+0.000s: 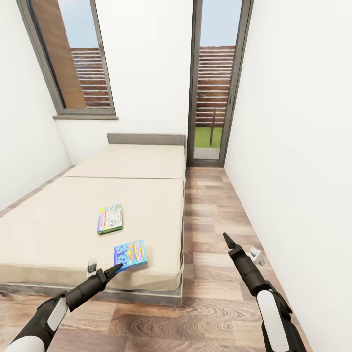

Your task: Put all the toys in the child's room - the three board games (two on the bed and one on the table), the two jigsaw puzzles on the table, and the tennis ball on the table - inside the toy box on the table in the child's room.

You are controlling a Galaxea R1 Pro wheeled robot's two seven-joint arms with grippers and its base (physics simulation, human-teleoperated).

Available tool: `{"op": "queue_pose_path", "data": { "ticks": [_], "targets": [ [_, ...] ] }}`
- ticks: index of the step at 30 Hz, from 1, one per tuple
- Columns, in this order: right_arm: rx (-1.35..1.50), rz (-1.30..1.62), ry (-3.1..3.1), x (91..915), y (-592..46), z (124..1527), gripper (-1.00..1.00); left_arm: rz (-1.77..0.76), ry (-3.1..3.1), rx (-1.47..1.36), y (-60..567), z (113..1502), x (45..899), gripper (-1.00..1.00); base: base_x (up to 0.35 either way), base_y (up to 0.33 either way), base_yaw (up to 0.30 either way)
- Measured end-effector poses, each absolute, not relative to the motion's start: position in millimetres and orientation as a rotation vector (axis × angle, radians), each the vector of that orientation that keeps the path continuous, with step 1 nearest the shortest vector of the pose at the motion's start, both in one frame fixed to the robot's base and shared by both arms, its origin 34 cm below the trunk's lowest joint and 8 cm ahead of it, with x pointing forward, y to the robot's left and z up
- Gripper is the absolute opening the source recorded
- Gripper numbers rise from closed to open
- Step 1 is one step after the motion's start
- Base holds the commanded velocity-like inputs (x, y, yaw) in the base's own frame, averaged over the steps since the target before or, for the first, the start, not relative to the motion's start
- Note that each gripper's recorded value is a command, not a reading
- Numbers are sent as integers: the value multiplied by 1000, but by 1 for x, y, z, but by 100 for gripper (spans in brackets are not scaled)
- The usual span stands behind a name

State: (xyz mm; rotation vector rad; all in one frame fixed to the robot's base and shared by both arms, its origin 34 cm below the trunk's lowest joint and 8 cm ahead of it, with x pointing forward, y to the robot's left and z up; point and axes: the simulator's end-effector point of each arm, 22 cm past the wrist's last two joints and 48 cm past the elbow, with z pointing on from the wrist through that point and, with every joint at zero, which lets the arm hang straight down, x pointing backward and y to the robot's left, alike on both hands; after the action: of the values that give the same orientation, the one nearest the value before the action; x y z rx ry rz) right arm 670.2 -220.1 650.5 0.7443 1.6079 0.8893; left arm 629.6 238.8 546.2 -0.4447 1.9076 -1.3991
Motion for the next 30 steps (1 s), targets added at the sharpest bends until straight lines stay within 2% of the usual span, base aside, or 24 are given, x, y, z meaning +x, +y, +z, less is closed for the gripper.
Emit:
{"op": "queue_pose_path", "data": {
  "ticks": [30],
  "targets": [
    [688,887,1625,685,-209,736,100,-1395,1910,-442,238,609,642,-100,0,0,0]
  ]
}}
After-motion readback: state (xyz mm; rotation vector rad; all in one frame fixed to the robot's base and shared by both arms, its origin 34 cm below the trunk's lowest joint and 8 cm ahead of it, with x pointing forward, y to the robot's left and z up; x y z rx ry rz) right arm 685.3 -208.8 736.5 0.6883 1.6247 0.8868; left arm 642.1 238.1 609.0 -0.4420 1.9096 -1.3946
